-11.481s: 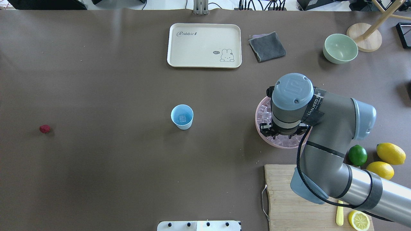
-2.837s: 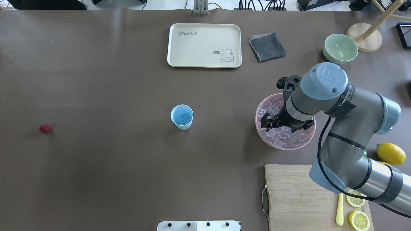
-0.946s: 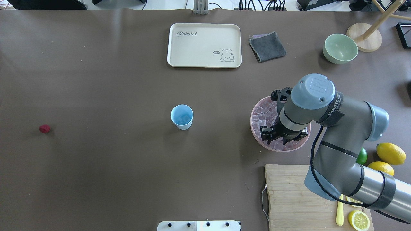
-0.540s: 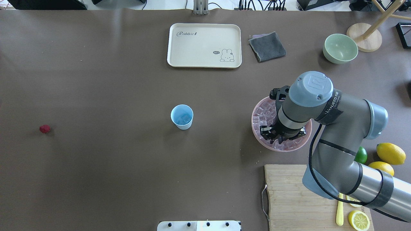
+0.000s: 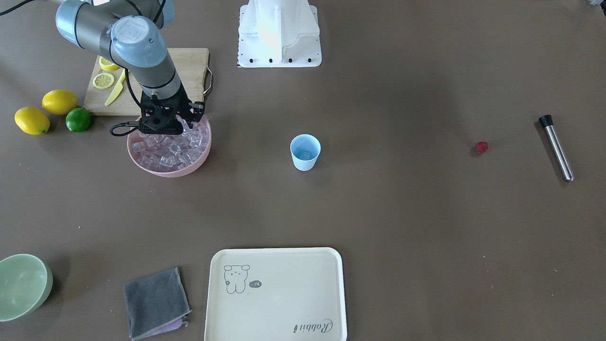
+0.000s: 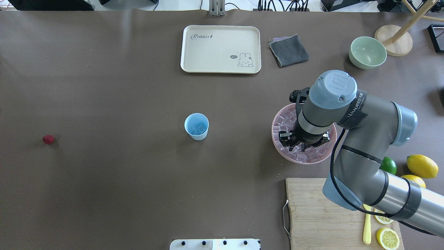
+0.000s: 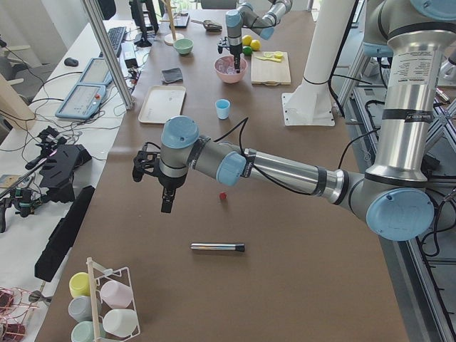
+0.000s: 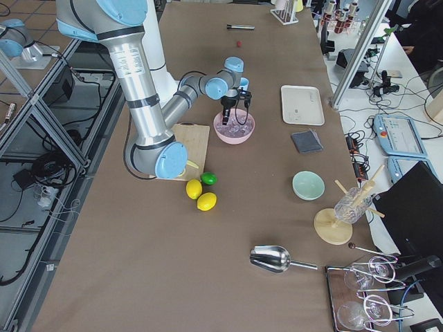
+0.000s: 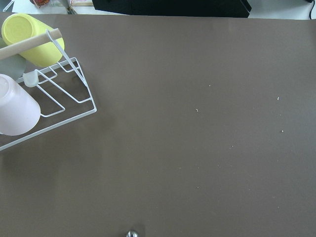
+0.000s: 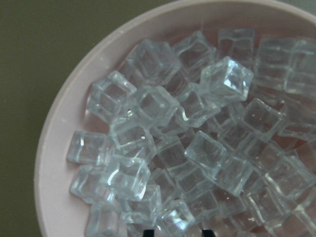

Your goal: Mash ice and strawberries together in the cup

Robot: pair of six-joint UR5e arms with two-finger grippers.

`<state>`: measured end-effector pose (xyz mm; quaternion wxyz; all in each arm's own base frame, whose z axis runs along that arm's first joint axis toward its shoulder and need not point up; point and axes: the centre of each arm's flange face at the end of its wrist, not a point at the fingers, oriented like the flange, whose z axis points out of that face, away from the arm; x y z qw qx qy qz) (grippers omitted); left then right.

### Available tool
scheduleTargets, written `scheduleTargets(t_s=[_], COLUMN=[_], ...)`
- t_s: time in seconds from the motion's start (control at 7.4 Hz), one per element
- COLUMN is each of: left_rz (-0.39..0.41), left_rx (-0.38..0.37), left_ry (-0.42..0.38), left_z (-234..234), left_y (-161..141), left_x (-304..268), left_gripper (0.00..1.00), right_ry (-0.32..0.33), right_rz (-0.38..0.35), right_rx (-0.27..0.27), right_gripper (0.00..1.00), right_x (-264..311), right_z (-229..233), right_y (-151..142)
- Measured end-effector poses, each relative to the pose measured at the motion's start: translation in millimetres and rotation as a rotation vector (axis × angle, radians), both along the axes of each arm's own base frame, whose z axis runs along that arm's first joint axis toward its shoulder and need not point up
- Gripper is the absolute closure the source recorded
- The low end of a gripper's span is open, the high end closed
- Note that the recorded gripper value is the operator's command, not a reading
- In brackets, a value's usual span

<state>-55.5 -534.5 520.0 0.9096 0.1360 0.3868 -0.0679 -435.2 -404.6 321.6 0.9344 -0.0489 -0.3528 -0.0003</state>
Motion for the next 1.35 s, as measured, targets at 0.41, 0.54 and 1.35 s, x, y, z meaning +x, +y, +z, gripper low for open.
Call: scheduleTargets(t_s=[0.41,0.54,1.35], left_rz=[0.001,0.001,0.002], left_rx=[0.000,0.001,0.008], left_ry=[0.000,-0.001,0.000], left_z=[0,0,-4], left_y=[0,0,-1], left_x=[0,0,1], left_gripper=[0.01,0.01,0.01], right_ry=[0.001,0.005,0.022], right_rz=[0.004,0.002,-0.005], right_rx=[0.004,0.002,0.000], right_gripper=[0.47,0.47,0.47], right_x=[5,5,5], right_z=[-1,0,10], right_y=[-4,-3,7])
